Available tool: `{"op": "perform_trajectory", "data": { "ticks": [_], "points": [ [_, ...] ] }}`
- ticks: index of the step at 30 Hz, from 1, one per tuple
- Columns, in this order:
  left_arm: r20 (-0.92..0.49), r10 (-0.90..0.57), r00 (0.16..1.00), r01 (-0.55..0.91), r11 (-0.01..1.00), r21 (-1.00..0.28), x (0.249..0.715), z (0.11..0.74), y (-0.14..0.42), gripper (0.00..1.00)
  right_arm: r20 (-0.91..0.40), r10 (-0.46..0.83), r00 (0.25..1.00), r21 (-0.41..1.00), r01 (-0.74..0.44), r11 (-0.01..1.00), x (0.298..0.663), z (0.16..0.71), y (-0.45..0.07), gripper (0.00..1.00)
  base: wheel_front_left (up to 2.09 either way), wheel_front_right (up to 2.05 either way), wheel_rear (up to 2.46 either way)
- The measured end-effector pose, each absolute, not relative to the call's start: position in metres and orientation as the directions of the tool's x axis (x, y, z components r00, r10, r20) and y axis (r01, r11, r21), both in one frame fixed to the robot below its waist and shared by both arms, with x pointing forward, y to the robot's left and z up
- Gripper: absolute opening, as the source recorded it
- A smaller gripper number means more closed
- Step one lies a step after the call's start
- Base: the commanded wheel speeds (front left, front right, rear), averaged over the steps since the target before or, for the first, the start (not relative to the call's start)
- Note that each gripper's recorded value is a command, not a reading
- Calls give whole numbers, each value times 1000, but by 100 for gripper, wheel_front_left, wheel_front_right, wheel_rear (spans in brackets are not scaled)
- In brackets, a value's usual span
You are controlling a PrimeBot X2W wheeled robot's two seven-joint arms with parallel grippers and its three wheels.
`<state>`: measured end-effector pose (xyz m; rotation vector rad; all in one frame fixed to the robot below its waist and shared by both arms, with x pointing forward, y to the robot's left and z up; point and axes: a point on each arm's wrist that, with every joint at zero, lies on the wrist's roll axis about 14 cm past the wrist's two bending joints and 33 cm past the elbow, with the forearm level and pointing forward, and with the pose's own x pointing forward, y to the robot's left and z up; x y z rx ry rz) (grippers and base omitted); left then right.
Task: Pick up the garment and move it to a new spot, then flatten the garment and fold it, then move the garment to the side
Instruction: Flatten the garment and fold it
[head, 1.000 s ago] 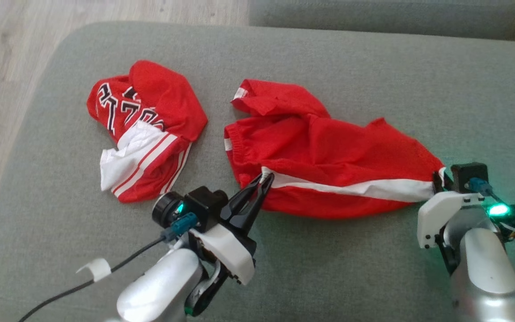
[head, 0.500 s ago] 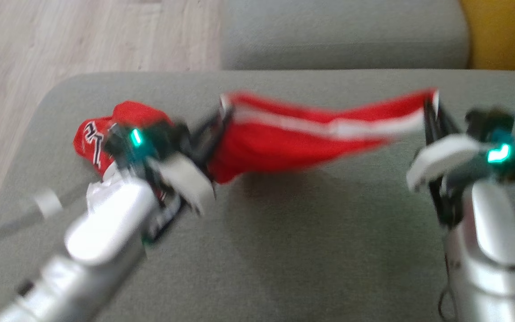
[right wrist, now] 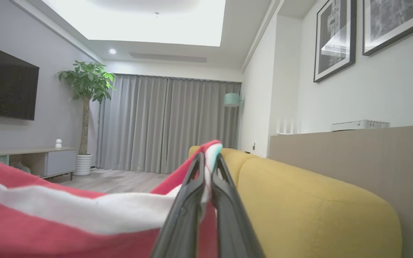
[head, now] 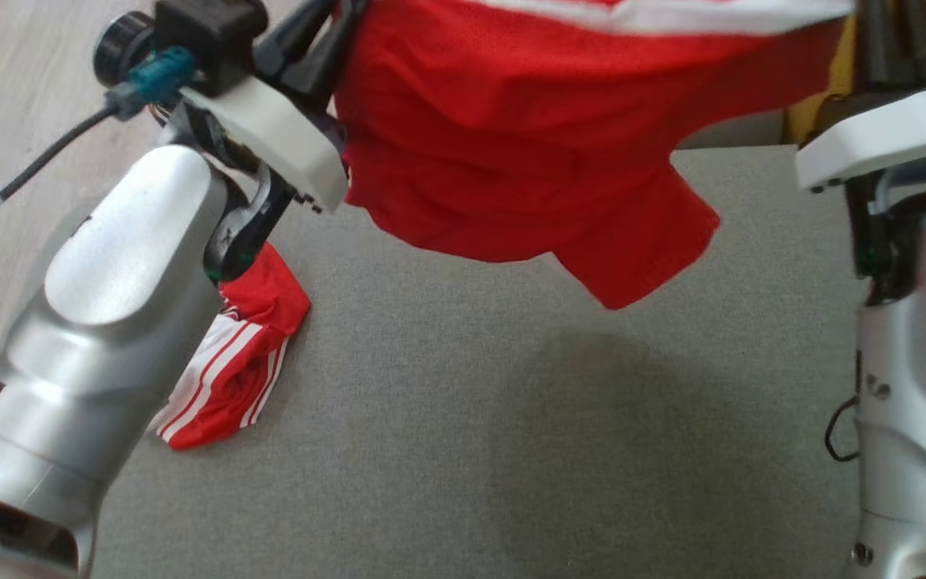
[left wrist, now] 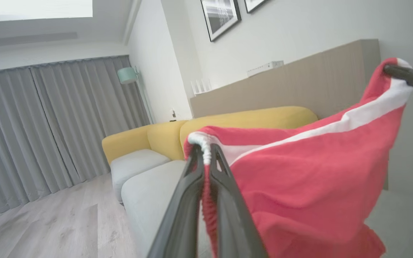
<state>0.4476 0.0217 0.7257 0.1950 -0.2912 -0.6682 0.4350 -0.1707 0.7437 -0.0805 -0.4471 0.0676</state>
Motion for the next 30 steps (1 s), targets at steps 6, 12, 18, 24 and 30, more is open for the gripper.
{"op": "perform_trajectory", "data": {
  "ticks": [6,12,18,24,30],
  "points": [
    [268,-615,741,576,788,215,442,732,22,0,304,49,951,-75,-27,997,430,704,-182,0,0,0,0],
    [207,-604,770,590,797,130,444,681,21,0,149,4,989,11,-5,1000,432,646,-200,0,0,0,0],
    [165,-604,780,601,796,69,462,657,19,0,80,14,997,20,-15,1000,451,626,-198,0,0,0,0],
    [169,-587,792,565,809,162,537,673,35,0,138,50,989,-29,-47,998,525,667,-186,0,0,0,0],
    [273,-547,792,503,836,218,610,710,40,0,301,66,951,-123,-30,992,587,727,-187,0,0,0,0]
  ]
}}
